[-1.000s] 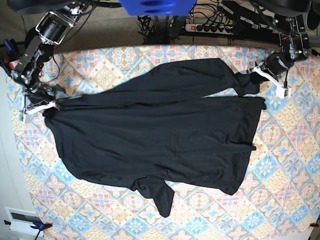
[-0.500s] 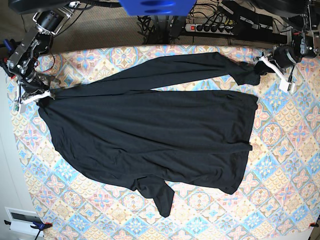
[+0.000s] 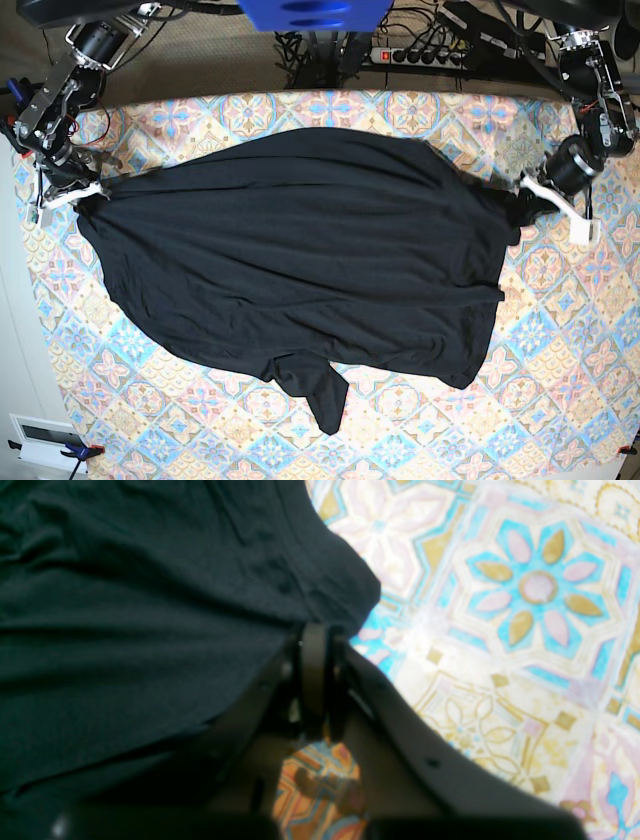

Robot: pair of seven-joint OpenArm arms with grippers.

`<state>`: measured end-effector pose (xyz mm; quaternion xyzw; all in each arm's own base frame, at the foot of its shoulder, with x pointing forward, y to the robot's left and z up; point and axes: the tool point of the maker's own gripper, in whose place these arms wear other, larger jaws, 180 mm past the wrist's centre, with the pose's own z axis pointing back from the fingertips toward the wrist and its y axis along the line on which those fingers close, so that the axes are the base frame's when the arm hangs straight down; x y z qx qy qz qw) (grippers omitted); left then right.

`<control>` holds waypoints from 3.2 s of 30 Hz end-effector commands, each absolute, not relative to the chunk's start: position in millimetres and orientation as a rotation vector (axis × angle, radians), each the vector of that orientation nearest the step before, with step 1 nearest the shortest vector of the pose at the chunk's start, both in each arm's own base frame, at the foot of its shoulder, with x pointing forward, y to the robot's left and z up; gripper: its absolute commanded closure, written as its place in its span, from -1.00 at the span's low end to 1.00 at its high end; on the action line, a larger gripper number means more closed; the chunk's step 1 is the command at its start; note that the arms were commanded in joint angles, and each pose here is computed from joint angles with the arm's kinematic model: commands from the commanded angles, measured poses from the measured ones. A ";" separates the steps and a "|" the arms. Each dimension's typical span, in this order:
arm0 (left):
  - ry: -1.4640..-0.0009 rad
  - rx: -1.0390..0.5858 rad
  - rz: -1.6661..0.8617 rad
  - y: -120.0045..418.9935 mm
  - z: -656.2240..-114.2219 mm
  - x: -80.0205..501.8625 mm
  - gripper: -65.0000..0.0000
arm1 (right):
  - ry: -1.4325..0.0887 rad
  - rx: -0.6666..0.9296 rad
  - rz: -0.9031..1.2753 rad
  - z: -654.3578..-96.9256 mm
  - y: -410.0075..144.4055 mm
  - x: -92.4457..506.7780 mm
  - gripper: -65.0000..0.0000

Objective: Layout the t-shirt on the table in an organized manner, then fold the t-shirt properly
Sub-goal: 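Lower the held shirt edge with the left gripper onto the table, then release with the right gripper and move it onto the shirt collar edge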

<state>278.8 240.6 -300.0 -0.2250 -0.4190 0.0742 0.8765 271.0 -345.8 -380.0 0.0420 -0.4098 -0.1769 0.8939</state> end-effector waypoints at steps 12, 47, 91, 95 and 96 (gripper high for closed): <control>-1.106 -0.429 0.154 257.8 -240.0 347.1 1.00 | -0.913 0.070 -0.353 -361.6 -355.0 281.3 1.00; -0.607 -0.276 0.097 267.9 -403.2 258.5 0.03 | -0.845 0.029 -0.350 -378.5 -359.3 272.0 0.98; -0.621 -0.289 0.105 267.7 -399.6 261.7 0.02 | -0.779 0.146 0.706 -384.4 -102.5 256.3 0.14; -0.620 -0.289 0.105 267.7 -399.8 261.5 0.02 | -0.723 0.120 0.792 -404.1 -91.4 247.8 0.14; -0.620 -0.289 0.105 267.7 -399.8 261.5 0.02 | -0.714 0.119 0.806 -407.1 -89.1 246.9 0.14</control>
